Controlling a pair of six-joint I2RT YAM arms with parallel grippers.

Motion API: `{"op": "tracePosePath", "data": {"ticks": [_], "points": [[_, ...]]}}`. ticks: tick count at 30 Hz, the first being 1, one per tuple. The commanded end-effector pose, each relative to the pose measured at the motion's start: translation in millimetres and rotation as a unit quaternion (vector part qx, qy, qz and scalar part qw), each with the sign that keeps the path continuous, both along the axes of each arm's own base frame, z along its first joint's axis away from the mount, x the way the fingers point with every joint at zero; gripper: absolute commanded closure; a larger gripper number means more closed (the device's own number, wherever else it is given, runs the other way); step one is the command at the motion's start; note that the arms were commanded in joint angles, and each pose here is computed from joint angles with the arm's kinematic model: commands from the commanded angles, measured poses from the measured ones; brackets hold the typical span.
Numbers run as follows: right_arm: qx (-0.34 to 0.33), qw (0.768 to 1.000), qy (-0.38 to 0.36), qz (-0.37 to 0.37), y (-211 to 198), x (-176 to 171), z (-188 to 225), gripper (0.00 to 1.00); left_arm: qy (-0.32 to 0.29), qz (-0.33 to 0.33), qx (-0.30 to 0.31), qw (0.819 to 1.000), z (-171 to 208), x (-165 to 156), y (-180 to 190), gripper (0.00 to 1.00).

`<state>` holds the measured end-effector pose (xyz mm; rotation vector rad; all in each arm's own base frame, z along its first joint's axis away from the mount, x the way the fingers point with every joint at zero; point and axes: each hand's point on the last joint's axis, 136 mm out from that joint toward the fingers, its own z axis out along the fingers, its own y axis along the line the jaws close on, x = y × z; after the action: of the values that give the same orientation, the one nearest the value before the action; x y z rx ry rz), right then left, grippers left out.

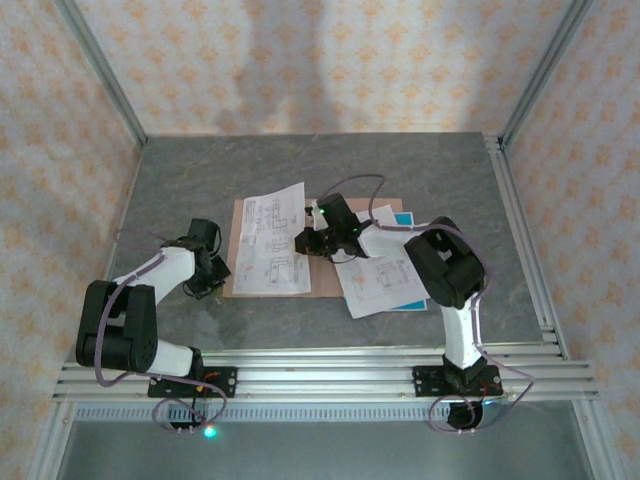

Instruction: Put the files into the folder

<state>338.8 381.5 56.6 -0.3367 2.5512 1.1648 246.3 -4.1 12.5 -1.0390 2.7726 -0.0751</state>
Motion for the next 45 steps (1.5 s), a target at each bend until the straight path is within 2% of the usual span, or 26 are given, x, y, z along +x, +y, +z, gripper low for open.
{"op": "tracePosePath", "data": {"ticks": [1,45], "points": [[0.01,1.0,-0.012,-0.011,7,10,3,1.0,0.006,-0.002,-0.021,1.0,-13,-5,-7,1.0],[0.013,1.0,0.011,0.023,30,-3,-8,1.0,0.001,-0.001,-0.028,1.0,-12,-1,-10,1.0]]}}
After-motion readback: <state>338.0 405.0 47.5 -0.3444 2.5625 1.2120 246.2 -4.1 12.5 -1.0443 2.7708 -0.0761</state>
